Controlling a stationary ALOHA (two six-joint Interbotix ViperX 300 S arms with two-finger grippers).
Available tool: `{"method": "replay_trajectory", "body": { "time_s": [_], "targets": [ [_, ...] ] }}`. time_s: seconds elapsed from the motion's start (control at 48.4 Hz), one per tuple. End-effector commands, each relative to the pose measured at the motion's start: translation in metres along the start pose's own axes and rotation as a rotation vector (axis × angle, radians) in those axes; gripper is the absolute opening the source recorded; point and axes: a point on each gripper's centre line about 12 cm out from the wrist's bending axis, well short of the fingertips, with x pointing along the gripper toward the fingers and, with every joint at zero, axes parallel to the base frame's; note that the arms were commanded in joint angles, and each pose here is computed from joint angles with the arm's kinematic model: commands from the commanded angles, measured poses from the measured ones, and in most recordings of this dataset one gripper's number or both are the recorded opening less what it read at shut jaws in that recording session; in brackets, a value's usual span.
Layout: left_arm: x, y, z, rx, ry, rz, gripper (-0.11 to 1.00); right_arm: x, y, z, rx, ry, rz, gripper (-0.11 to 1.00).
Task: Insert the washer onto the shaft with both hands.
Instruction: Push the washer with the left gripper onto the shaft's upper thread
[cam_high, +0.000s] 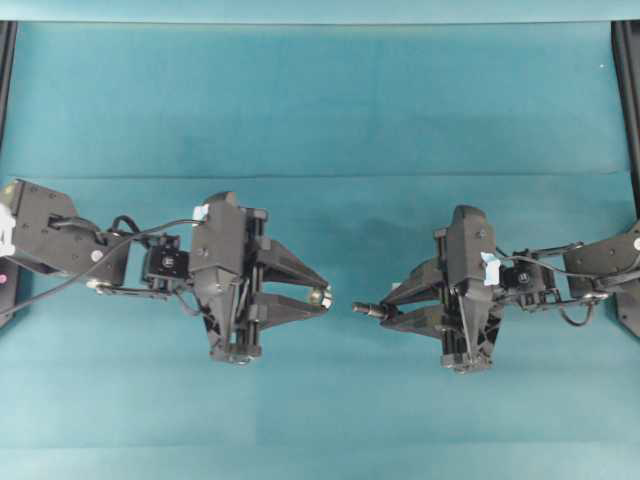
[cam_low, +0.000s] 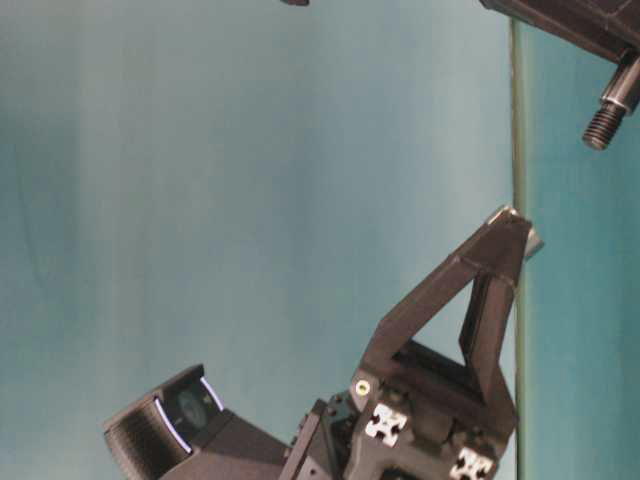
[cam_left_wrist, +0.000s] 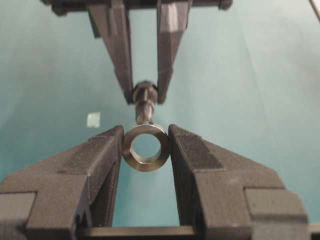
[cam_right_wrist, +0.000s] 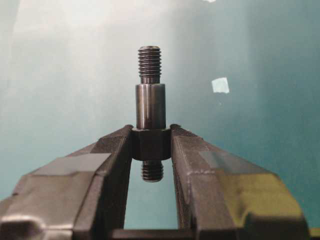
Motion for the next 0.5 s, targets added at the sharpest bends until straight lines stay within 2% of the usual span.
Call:
{"method": "replay_trajectory", "body": {
  "time_s": [0.0,0.475],
  "targets": [
    [0.004,-0.002,0.008,0.002,-0.027,-0.007,0.35,0.0,0.003,0.009,0.01,-0.038,0.011,0.0],
    [0.015,-0.004,0.009,0.004,-0.028,-0.012,0.35,0.002,0.003,0.015,0.011,-0.08,0.016,0.0]
  ]
}}
